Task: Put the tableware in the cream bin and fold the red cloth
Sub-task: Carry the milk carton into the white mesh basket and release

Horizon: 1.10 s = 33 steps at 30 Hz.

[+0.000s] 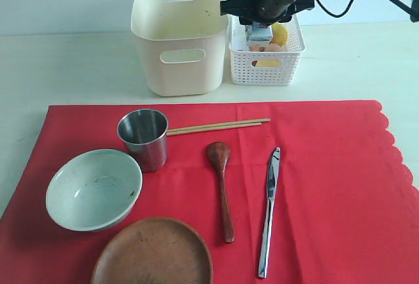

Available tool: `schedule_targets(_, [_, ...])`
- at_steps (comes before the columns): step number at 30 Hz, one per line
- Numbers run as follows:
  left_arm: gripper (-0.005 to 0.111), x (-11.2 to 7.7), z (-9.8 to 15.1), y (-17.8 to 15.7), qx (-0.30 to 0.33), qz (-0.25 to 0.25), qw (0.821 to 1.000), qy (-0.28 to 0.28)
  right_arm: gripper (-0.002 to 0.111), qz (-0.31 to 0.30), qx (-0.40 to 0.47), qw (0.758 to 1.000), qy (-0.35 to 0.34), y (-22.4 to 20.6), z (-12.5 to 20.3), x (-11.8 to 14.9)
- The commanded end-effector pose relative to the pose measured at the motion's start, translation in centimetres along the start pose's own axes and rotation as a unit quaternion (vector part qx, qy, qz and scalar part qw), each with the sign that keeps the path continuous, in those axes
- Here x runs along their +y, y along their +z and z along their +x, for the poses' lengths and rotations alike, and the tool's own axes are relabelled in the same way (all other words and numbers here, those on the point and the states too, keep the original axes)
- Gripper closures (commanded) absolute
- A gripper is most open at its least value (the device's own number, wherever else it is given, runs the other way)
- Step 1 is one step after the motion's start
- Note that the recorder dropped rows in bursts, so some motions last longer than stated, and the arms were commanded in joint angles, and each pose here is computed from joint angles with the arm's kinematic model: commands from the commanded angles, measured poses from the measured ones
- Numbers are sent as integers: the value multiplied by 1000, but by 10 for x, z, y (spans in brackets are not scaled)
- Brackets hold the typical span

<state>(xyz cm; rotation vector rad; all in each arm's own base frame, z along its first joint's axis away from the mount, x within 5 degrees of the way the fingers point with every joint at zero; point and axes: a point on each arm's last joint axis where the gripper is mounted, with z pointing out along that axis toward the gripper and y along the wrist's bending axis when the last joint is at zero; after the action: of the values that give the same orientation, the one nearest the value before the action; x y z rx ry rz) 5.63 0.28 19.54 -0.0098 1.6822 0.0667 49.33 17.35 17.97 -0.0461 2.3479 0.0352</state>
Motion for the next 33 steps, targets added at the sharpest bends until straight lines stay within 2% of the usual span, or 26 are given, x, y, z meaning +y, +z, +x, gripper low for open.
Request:
schedule_targets(1, [104, -1, 0, 0, -3, 4, 1000, -4, 108, -11, -30, 999, 6, -7, -13, 0])
schedule_targets(11, [104, -1, 0, 0, -3, 4, 1000, -4, 106, -14, -30, 999, 7, -4, -12, 0])
schedule_targets(16, [104, -1, 0, 0, -3, 4, 1000, -4, 88, -16, -31, 999, 6, -2, -10, 1])
schedule_targets(24, [104, -1, 0, 0, -3, 4, 1000, -4, 44, -25, -33, 999, 16, -2, -11, 2])
schedule_targets(27, [104, -1, 0, 0, -3, 4, 1000, -4, 31, -19, -20, 999, 21, -3, -9, 1])
schedule_targets(33, [104, -1, 0, 0, -3, 4, 1000, -4, 28, 6, -4, 1000, 10, -24, -18, -5])
